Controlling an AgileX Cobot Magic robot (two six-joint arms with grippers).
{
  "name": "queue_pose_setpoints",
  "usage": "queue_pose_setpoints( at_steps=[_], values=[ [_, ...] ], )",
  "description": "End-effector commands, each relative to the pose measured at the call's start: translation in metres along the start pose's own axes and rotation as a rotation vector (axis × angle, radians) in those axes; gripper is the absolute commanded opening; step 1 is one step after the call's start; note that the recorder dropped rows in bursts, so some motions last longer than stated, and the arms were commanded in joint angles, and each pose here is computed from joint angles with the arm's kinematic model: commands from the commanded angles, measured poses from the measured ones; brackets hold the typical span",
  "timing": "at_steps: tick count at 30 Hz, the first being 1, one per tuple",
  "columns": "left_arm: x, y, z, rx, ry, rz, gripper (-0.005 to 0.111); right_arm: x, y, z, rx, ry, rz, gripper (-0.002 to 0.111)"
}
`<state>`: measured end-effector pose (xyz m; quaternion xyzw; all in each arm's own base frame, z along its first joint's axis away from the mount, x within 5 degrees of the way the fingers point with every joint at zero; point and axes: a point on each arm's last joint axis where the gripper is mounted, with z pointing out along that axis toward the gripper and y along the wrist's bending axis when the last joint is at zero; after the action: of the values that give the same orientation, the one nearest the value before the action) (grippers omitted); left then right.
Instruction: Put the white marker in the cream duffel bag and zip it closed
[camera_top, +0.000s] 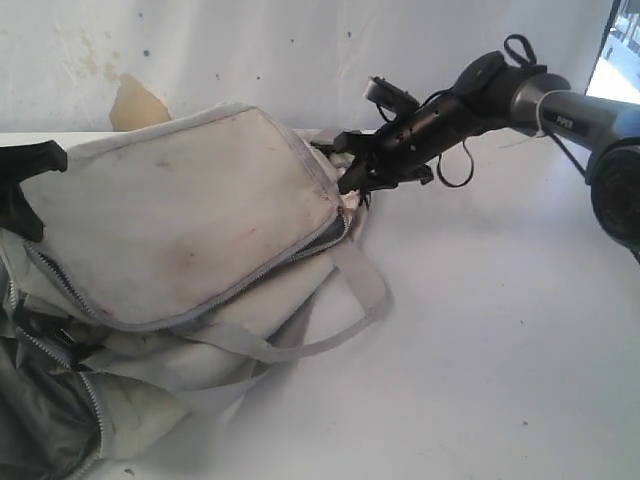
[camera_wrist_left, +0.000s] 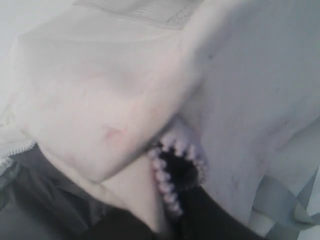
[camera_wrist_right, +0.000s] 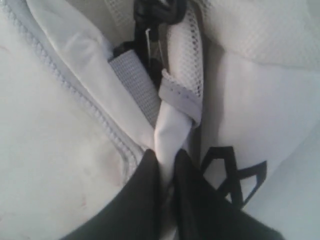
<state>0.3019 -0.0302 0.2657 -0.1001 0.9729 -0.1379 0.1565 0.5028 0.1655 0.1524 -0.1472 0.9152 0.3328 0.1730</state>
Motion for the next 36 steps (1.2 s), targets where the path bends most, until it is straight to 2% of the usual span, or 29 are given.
queue_pose_setpoints(
  at_steps=[1,6,10,13,16,20,24,28,34,36],
  values=[
    [-0.013,0.005,-0.005,0.043,-0.106,-0.064,0.0,-0.003,0.006,-0.046,0.084,0.067,-0.004,0.0],
    [-0.026,0.002,-0.009,0.118,-0.24,-0.081,0.0,-0.001,0.017,-0.081,0.242,0.083,0.038,0.0],
    [-0.031,-0.002,0.004,0.189,-0.233,-0.055,0.0,0.011,0.04,-0.117,0.279,0.076,0.04,0.0],
    [-0.038,-0.007,0.021,0.271,-0.242,0.034,0.0,0.039,0.05,-0.143,0.379,0.081,0.124,0.0],
    [-0.05,-0.014,0.023,0.327,-0.261,0.054,0.0,0.066,0.06,-0.158,0.391,0.066,0.14,0.0],
    [-0.062,-0.022,0.024,0.377,-0.215,0.082,0.0,0.1,0.071,-0.175,0.408,-0.008,0.187,0.0],
    [-0.058,-0.023,0.03,0.397,-0.123,0.114,0.001,0.139,0.061,-0.165,0.429,0.001,0.256,0.0],
    [-0.051,-0.022,0.031,0.389,-0.069,0.278,0.016,0.153,0.052,-0.156,0.441,0.014,0.275,0.0],
    [-0.05,-0.021,0.031,0.37,-0.064,0.303,0.064,0.152,0.051,-0.155,0.437,0.005,0.277,0.0],
    [-0.052,-0.023,0.027,0.372,-0.075,0.311,0.075,0.152,0.052,-0.155,0.434,0.004,0.28,0.0]
  ],
)
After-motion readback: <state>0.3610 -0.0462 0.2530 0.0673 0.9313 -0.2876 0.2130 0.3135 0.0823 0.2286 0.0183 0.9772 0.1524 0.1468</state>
